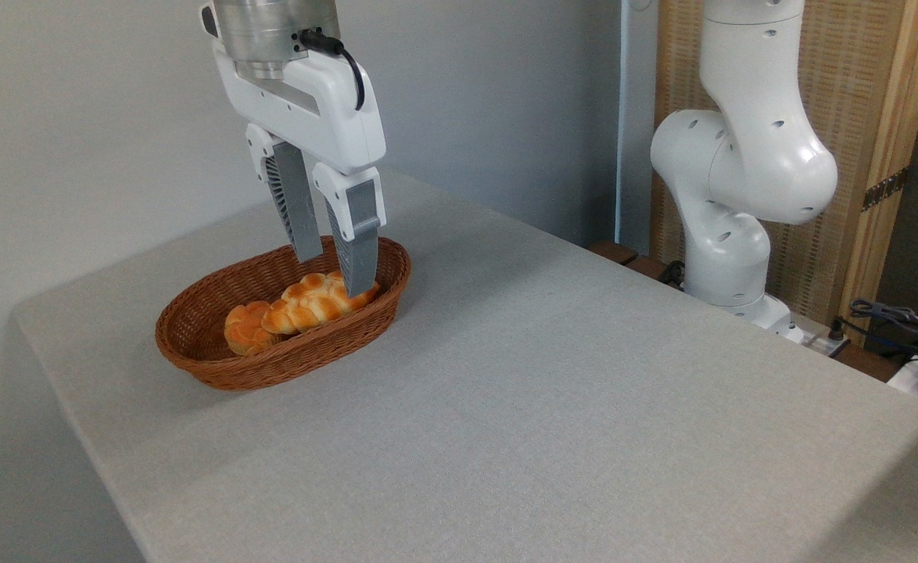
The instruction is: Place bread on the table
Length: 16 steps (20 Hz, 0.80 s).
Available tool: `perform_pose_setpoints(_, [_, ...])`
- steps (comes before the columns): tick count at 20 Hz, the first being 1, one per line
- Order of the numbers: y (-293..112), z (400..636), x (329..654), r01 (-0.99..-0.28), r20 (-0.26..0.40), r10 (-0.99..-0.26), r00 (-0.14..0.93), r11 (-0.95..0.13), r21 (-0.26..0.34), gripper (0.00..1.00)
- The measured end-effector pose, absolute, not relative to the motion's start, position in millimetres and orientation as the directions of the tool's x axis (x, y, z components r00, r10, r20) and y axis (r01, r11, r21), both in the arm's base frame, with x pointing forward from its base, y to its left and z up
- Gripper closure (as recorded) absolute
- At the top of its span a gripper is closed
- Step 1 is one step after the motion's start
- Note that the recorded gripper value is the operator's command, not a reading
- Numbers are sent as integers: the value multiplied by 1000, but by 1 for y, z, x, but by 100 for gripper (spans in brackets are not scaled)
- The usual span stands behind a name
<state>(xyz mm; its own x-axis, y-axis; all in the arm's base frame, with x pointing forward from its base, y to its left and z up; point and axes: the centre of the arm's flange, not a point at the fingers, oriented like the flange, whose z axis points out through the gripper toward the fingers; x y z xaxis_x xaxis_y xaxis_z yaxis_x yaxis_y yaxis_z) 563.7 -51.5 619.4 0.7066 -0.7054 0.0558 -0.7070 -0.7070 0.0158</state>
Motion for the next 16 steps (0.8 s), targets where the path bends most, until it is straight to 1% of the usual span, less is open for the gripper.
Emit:
perform_pose_setpoints(2, [-55,617,563,-708,54,-706,706,-706,22,0])
perform_pose_setpoints(4, [-86,603,557,-727,40,-726,686,-684,50,0])
perform_pose_setpoints(6, [-112,593,554,-739,45,-738,673,-670,66,0])
perform_pose_setpoints(8, [-122,587,552,-743,52,-742,669,-665,73,0])
perform_pose_setpoints(10, [-124,585,551,-735,86,-731,677,-670,103,0])
perform_pose_setpoints(12, [-130,580,552,-716,154,-699,698,-684,140,0])
perform_pose_setpoints(13, [-137,573,552,-711,184,-687,703,-687,150,0])
perform_pose_setpoints(14, [-147,564,552,-714,201,-686,699,-683,154,0])
perform_pose_setpoints(16, [-175,537,545,-730,212,-699,683,-666,156,0])
